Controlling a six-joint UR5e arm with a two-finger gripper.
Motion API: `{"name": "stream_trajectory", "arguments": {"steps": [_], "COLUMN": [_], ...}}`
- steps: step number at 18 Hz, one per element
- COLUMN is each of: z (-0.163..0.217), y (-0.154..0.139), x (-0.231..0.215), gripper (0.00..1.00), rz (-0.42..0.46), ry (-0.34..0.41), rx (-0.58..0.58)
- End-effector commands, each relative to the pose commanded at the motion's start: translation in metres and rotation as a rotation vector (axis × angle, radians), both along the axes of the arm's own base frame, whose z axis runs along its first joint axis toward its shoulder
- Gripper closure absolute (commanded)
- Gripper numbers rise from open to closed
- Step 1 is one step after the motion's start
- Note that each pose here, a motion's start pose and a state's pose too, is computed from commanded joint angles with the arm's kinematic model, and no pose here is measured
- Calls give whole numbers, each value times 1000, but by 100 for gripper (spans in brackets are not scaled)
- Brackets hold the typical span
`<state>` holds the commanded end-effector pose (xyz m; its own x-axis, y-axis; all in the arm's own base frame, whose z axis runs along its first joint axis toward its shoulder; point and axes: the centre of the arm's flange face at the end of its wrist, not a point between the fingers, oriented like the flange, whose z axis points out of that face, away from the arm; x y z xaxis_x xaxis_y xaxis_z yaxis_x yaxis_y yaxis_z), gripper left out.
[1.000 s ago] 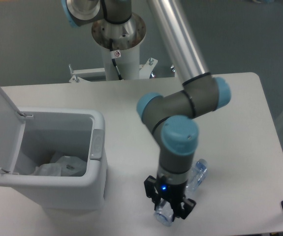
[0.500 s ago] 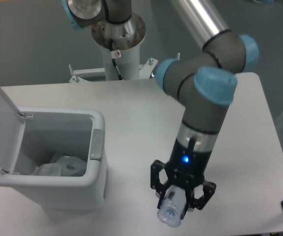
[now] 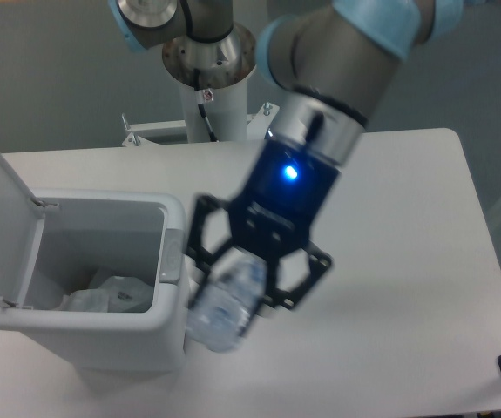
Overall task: Place the trash in the trash can
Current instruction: 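Carry the water bottle over the bin and release it inside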
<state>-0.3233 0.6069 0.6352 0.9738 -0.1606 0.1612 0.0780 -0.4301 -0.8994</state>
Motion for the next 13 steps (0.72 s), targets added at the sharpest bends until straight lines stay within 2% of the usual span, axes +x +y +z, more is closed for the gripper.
{"name": "stream_trajectory", "arguments": {"steps": [5,7,8,9,10,11,13], "z": [-14,-30,-39,-49,-58,-65,-65], "y": [24,29,29,29,29,27,18], "x": [42,52,53,53,53,52,55], "gripper": [77,66,54,38,16,0,0], "rz": [-55,-72,-75,-76,-78,-79,-78], "ry": [-52,-72,-84,-97,-109,-123,-130], "rx": [-26,-48,-61,-73,-82,-90,-92]}}
